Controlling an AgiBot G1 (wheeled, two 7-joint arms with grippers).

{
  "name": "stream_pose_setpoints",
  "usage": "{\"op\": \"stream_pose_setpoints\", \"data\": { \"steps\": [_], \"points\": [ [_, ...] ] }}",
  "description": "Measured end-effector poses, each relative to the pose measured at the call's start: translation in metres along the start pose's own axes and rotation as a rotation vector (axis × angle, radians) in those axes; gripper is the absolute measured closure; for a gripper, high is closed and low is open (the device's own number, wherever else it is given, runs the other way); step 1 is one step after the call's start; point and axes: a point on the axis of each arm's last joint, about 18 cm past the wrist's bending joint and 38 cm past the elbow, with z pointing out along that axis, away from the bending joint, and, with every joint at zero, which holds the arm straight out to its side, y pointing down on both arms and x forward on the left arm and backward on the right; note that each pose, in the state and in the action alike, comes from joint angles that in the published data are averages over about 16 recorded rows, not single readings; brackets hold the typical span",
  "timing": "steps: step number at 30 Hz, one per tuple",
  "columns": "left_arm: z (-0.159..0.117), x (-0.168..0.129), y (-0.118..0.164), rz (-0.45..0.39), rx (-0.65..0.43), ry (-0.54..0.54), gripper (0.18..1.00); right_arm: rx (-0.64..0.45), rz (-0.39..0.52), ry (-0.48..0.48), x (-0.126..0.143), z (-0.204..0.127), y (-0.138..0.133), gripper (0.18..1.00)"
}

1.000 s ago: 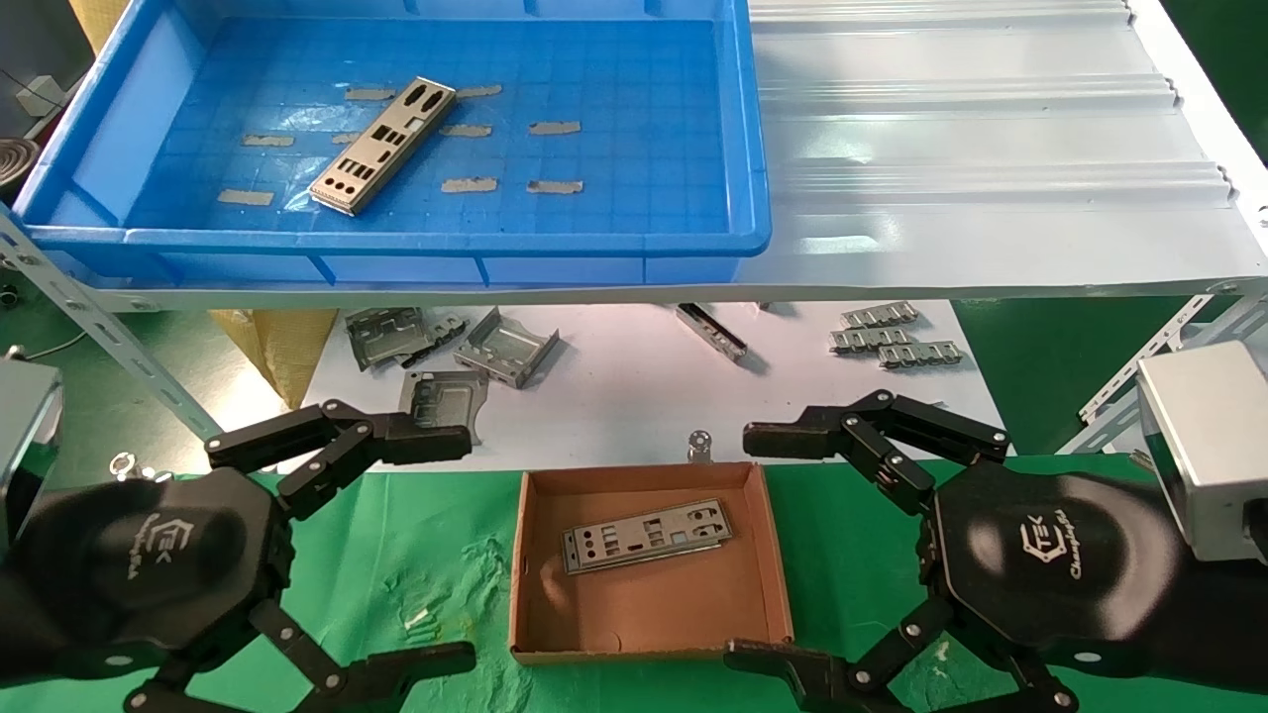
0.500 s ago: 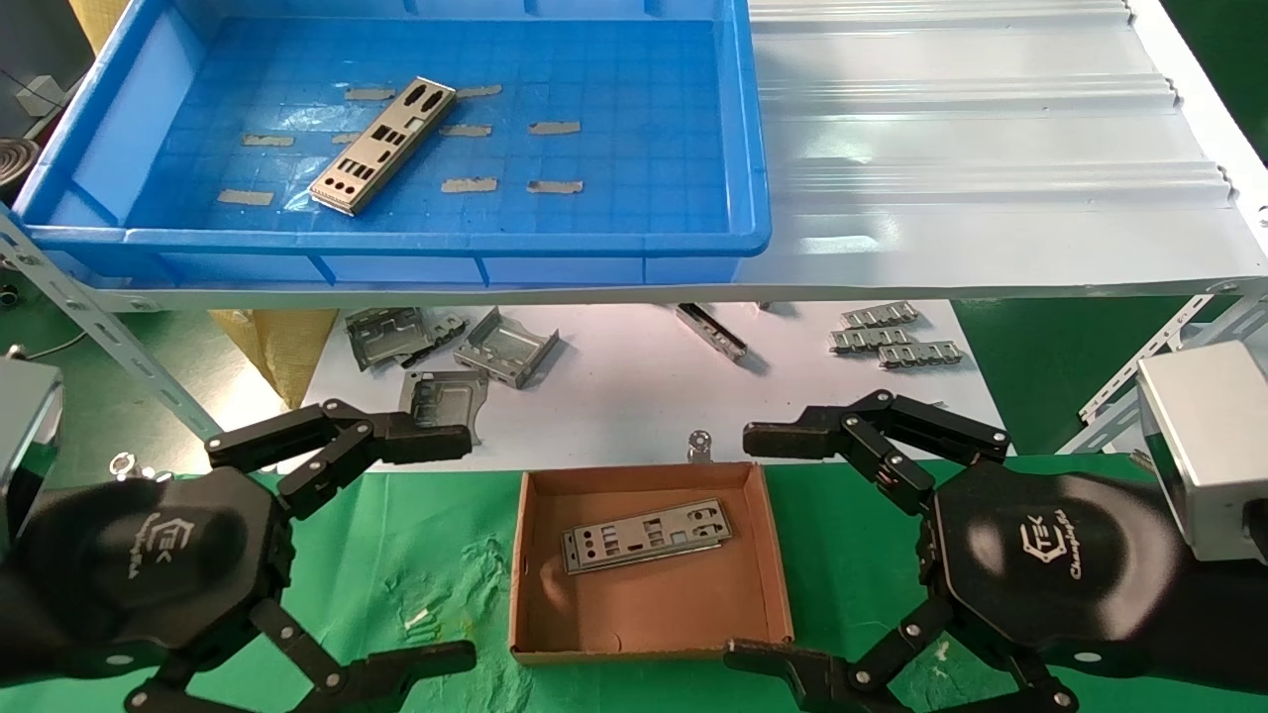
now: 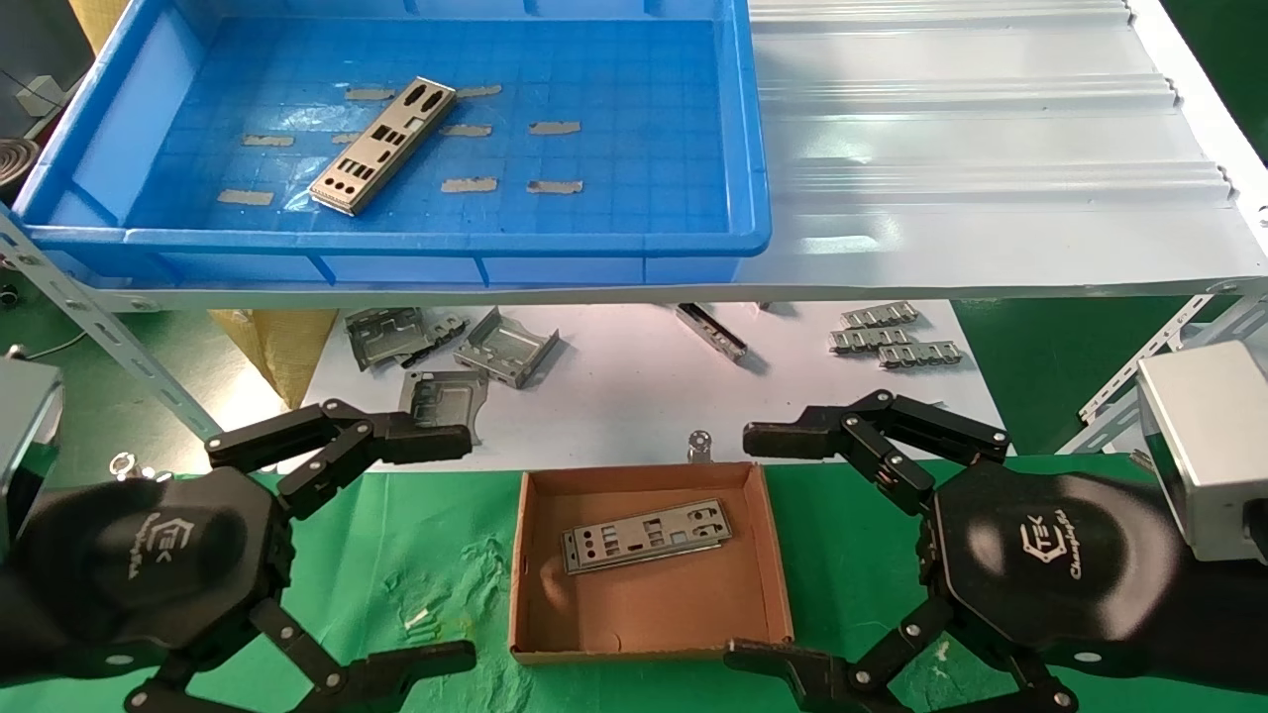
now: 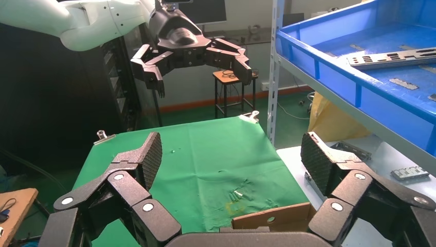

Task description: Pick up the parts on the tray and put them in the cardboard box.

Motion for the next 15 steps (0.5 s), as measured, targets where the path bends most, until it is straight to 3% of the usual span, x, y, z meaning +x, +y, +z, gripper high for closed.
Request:
{"op": "stream_pose_setpoints", "data": {
  "steps": [15],
  "points": [
    [0.0000, 0.0000, 0.0000, 0.000, 0.000, 0.000, 0.184, 0.000, 0.000, 0.000, 0.0000, 0.0000, 0.0000, 0.178]
  ]
}}
